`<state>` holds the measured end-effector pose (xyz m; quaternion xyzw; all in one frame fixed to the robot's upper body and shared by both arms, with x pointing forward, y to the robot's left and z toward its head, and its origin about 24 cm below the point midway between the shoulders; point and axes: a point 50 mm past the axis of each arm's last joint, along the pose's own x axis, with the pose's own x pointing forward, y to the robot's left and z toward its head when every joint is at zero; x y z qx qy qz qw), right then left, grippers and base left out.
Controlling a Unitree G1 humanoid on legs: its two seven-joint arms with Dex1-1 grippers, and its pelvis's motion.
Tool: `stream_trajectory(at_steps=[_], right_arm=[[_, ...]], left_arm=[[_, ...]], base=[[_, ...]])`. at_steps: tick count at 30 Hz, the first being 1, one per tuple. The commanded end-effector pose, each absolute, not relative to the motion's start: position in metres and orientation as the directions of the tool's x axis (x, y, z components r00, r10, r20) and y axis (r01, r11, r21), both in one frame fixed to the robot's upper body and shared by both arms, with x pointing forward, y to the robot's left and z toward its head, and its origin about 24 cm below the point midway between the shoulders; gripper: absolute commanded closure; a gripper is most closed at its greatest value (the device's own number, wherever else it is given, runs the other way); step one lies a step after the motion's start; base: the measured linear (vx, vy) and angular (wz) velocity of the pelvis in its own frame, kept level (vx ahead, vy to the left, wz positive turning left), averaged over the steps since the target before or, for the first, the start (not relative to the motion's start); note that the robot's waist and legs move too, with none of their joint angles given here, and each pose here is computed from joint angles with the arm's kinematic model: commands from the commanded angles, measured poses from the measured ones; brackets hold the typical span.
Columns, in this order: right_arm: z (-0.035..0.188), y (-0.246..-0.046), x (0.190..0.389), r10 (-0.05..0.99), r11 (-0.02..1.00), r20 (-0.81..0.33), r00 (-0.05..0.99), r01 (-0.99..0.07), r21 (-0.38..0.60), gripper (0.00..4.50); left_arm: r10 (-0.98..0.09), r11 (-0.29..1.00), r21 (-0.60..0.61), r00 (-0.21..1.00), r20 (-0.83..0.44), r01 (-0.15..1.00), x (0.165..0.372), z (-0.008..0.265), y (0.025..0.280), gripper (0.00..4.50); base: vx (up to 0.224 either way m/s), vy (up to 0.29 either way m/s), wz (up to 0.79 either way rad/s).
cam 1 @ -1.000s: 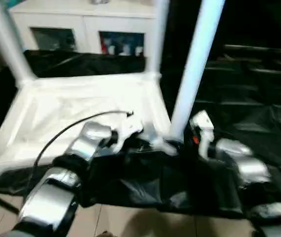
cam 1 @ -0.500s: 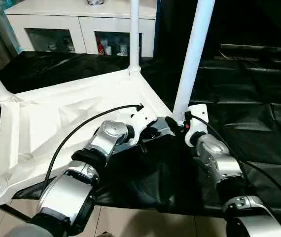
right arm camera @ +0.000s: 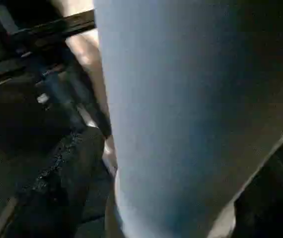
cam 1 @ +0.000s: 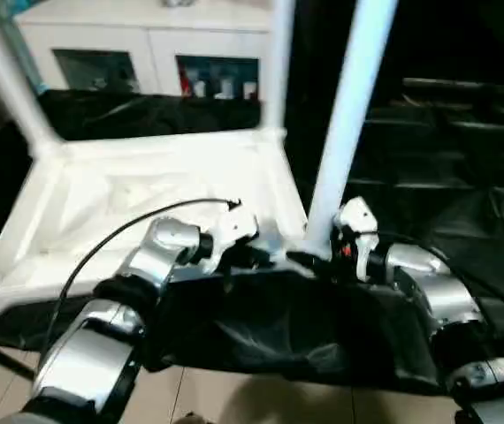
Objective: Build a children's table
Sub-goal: Rotate leg to tighten
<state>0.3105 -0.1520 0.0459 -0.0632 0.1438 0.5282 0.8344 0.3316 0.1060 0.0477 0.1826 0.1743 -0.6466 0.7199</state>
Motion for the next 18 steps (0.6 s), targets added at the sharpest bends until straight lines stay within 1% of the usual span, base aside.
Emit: stream_trajectory(at_steps=[1,5,6,7,8,11,14,16,18], right_arm=[[0.049,-0.148,0.307,0.892,0.360,-0.312,0.328,-0.932,0.050,0.70],[0.049,-0.152,0.304,0.896,0.329,-0.335,0.292,-0.942,0.058,0.70],[0.048,-0.153,0.303,0.896,0.322,-0.342,0.283,-0.945,0.060,0.94],[0.048,-0.152,0.303,0.897,0.316,-0.346,0.276,-0.947,0.063,0.94],[0.048,-0.152,0.303,0.897,0.316,-0.346,0.276,-0.947,0.063,1.03],[0.047,-0.149,0.301,0.902,0.300,-0.347,0.258,-0.951,0.075,1.39],[0.044,-0.146,0.298,0.905,0.289,-0.350,0.242,-0.954,0.086,1.59],[0.042,-0.145,0.297,0.905,0.297,-0.347,0.248,-0.950,0.097,1.75],[0.039,-0.144,0.296,0.900,0.320,-0.344,0.268,-0.941,0.105,1.78]], left_arm=[[-0.885,0.037,0.025,0.044,-0.463,0.999,0.326,0.048,0.100,4.50],[-0.882,0.019,0.016,0.025,-0.471,1.000,0.324,0.048,0.106,4.50],[-0.881,0.015,0.014,0.019,-0.474,1.000,0.323,0.048,0.109,4.50],[-0.880,0.014,0.013,0.019,-0.474,1.000,0.323,0.048,0.110,4.50],[-0.880,0.014,0.013,0.019,-0.474,1.000,0.323,0.048,0.110,4.50],[-0.882,0.012,0.012,0.016,-0.470,1.000,0.322,0.049,0.111,4.50],[-0.883,0.031,0.021,0.037,-0.468,0.999,0.323,0.048,0.110,4.50],[-0.885,0.053,0.027,0.060,-0.462,0.998,0.324,0.048,0.109,4.50],[-0.887,0.077,0.034,0.084,-0.453,0.996,0.326,0.049,0.107,4.50]], base=[[0.000,0.000,0.00],[0.000,0.000,0.00],[0.000,0.000,0.00],[0.000,0.000,0.00],[0.000,0.000,0.00],[0.000,0.000,0.00],[0.000,0.000,0.00],[0.000,0.000,0.00],[0.000,0.000,0.00]])
